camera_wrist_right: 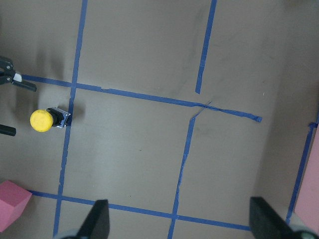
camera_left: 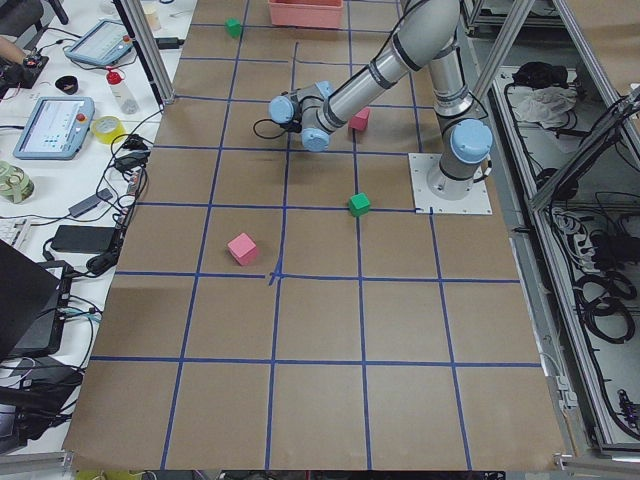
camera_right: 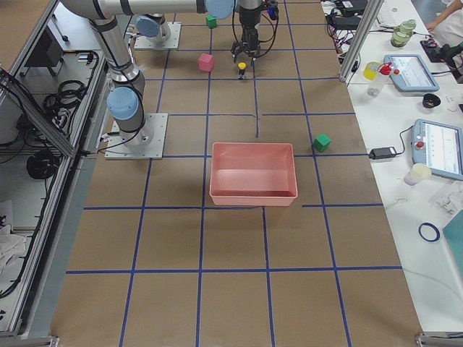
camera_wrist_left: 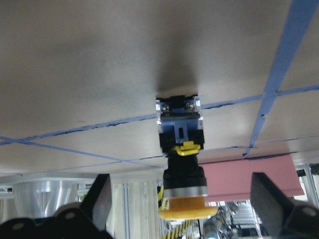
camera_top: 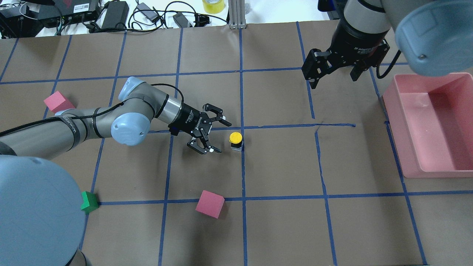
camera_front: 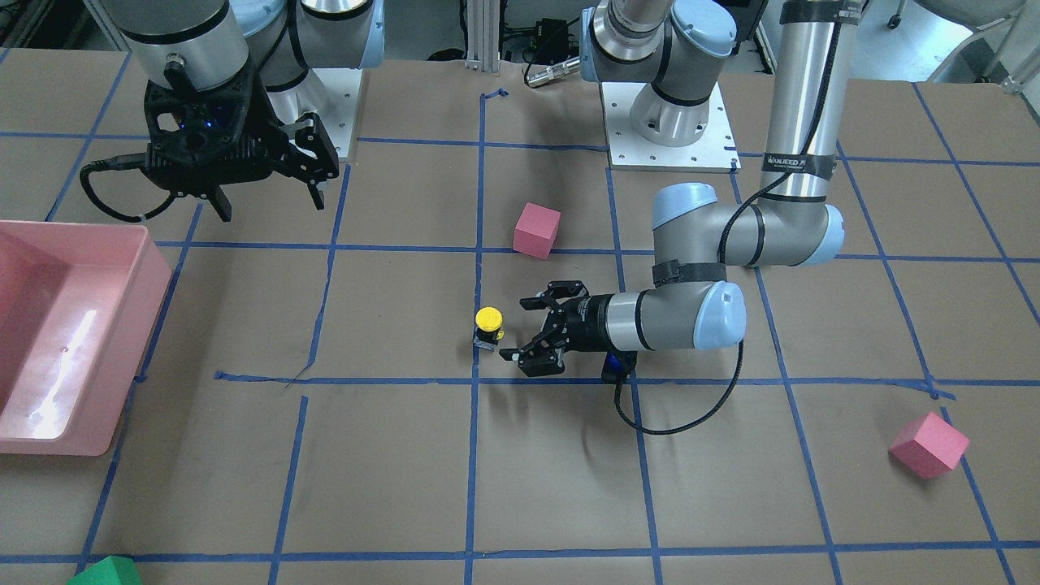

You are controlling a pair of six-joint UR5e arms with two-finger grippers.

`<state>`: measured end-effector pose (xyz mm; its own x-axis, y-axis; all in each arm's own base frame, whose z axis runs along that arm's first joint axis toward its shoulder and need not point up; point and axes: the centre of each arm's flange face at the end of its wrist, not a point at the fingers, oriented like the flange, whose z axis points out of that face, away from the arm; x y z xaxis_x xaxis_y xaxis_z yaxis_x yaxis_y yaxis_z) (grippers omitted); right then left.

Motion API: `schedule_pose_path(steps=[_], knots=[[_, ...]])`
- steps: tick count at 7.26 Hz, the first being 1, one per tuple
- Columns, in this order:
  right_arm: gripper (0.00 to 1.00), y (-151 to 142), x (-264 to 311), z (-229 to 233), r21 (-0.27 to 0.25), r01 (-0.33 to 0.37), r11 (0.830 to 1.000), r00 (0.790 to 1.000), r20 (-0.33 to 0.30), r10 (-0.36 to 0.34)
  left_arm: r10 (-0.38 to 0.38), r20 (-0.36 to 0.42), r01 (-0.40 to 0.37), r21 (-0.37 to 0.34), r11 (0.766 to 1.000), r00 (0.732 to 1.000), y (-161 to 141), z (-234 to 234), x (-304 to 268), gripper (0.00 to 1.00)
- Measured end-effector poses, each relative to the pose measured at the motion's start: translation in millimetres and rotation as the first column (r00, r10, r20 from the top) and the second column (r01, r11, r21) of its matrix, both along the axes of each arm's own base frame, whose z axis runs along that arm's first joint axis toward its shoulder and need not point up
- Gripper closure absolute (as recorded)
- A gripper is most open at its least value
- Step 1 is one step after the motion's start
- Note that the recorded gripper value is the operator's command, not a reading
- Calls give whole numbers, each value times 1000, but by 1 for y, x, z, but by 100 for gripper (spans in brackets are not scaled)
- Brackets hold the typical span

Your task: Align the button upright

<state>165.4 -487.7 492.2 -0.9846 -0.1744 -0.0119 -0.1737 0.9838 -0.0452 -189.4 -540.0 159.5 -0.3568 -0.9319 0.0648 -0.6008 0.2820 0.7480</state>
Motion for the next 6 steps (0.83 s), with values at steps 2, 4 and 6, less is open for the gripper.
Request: schedule_pose_path(steps=[2, 4, 6], knots=[[0, 0, 0, 0, 0, 0, 1000, 1000, 0, 0, -43, 212, 73, -134, 988, 976, -35, 56, 22, 0], [0, 0, 0, 0, 0, 0, 1000, 1000, 0, 0, -213, 429, 357, -292, 887, 878, -55, 112, 55, 0], [0, 0, 0, 0, 0, 0, 1000, 1000, 0, 0, -384, 603, 674, -377, 635, 699, -55, 178, 72, 0]])
